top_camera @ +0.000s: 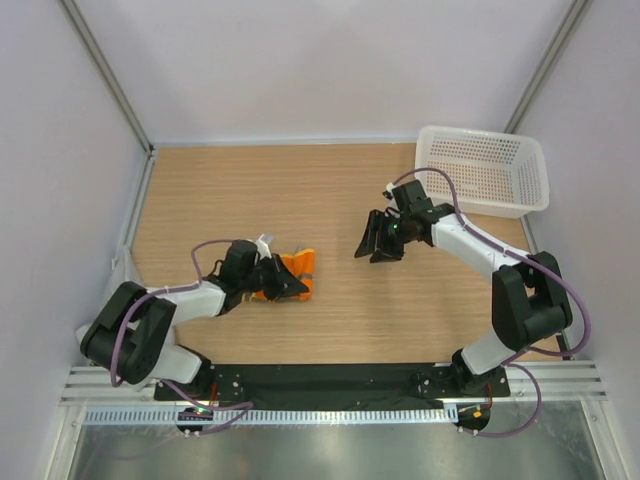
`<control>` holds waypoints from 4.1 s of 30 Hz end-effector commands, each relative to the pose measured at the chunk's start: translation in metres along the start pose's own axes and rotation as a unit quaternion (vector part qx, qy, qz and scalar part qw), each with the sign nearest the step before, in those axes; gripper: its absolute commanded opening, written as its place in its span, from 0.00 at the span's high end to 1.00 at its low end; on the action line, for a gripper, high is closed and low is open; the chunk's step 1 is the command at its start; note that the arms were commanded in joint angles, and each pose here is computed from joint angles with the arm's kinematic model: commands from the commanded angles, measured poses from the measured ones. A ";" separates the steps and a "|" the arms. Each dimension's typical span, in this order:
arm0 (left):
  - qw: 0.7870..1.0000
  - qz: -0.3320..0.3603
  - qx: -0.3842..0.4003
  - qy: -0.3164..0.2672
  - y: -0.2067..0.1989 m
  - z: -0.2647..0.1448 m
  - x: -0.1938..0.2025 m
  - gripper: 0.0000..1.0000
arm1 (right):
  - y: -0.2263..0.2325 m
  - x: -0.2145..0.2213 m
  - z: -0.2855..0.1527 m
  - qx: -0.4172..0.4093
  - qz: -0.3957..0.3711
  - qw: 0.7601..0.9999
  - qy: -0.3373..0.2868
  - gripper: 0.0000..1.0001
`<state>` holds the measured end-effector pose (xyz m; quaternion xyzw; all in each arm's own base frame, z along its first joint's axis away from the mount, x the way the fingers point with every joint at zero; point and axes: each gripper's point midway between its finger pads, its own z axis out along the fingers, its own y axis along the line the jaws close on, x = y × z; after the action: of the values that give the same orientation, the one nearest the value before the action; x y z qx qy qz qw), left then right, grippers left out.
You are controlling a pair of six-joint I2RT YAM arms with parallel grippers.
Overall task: Roll the towels
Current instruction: Roll the towel
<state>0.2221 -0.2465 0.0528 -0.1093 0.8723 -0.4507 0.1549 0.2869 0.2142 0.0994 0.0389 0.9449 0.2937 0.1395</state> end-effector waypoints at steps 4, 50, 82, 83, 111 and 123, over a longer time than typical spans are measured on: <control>0.996 -0.012 0.084 -0.022 -0.033 -0.016 -0.013 1.00 | 0.037 -0.005 -0.005 -0.064 -0.021 0.998 -0.016 0.43; 0.955 -0.294 0.030 -0.023 0.092 -0.036 0.002 1.00 | 0.136 0.040 0.132 -0.137 -0.103 0.984 0.052 0.43; 0.964 -0.264 0.022 -0.013 0.091 -0.039 -0.006 0.98 | 0.085 0.079 0.162 -0.052 -0.082 0.991 0.088 0.99; 0.965 -0.260 0.015 -0.013 0.092 -0.040 -0.006 0.96 | 0.080 0.078 0.161 -0.039 -0.077 0.993 0.086 0.99; 0.917 0.256 -0.254 -0.171 -0.041 -0.056 -0.008 0.52 | 0.062 0.086 0.108 0.076 -0.024 0.990 0.113 0.99; 0.880 0.302 -0.338 -0.141 -0.023 -0.006 0.009 0.48 | 0.066 0.090 0.091 0.065 -0.036 0.990 0.118 0.99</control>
<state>0.2025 -0.2650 0.0698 0.0648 0.9370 -0.0719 0.3357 0.2335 0.3431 0.0304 -0.0132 0.9703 0.2394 0.0319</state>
